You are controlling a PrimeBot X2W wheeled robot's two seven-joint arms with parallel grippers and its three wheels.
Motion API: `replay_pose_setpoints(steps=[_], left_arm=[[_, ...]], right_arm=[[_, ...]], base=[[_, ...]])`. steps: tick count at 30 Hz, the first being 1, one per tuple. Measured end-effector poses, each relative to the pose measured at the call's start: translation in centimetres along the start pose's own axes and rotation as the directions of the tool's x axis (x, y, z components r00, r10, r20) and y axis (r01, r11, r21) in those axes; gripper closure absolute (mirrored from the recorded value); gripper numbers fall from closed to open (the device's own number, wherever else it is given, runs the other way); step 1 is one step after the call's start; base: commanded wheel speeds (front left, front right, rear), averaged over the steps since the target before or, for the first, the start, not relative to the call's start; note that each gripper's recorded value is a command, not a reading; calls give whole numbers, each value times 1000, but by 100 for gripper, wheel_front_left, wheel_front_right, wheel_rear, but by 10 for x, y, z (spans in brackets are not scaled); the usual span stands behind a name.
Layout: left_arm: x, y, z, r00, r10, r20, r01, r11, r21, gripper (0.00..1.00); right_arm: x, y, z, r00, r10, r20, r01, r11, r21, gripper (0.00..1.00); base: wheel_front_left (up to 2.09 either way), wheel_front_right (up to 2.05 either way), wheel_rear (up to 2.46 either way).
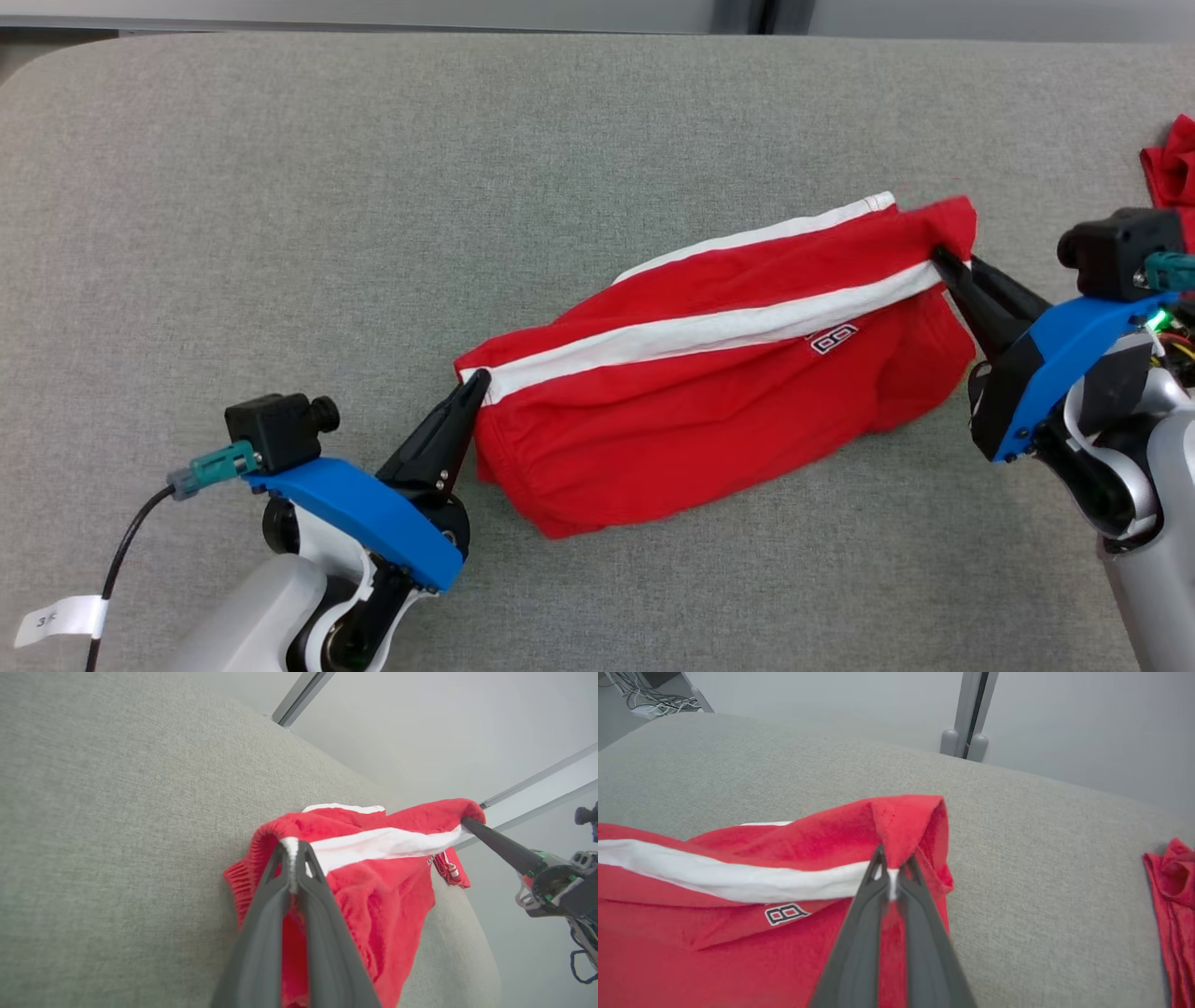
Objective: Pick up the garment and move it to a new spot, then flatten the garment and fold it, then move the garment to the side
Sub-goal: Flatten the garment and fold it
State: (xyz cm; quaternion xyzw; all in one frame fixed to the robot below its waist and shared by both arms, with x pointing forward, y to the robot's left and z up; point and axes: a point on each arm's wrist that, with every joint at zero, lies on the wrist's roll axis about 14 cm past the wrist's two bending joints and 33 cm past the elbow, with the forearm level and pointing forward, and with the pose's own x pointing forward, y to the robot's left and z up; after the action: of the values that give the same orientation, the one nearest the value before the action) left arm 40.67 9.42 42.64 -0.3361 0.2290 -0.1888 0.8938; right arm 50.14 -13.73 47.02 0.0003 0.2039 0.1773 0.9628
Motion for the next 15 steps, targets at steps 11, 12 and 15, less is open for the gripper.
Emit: replay_pose_setpoints(steps=[11,12,15], left_arm=[[3,10,-25,997,40,-68,-41,999,-2,0],[3,9,-25,997,40,-68,-40,999,-2,0],[0,10,-22,997,50,-52,-49,998,29,0]], right_arm=[[-2,-29,-61,985,-76,-154,85,995,54,0],[-2,-28,-60,985,-75,-153,85,995,56,0],[-4,-27,-49,991,-76,-112,82,995,53,0]], base=[[0,0,0],[0,0,0],[0,0,0]])
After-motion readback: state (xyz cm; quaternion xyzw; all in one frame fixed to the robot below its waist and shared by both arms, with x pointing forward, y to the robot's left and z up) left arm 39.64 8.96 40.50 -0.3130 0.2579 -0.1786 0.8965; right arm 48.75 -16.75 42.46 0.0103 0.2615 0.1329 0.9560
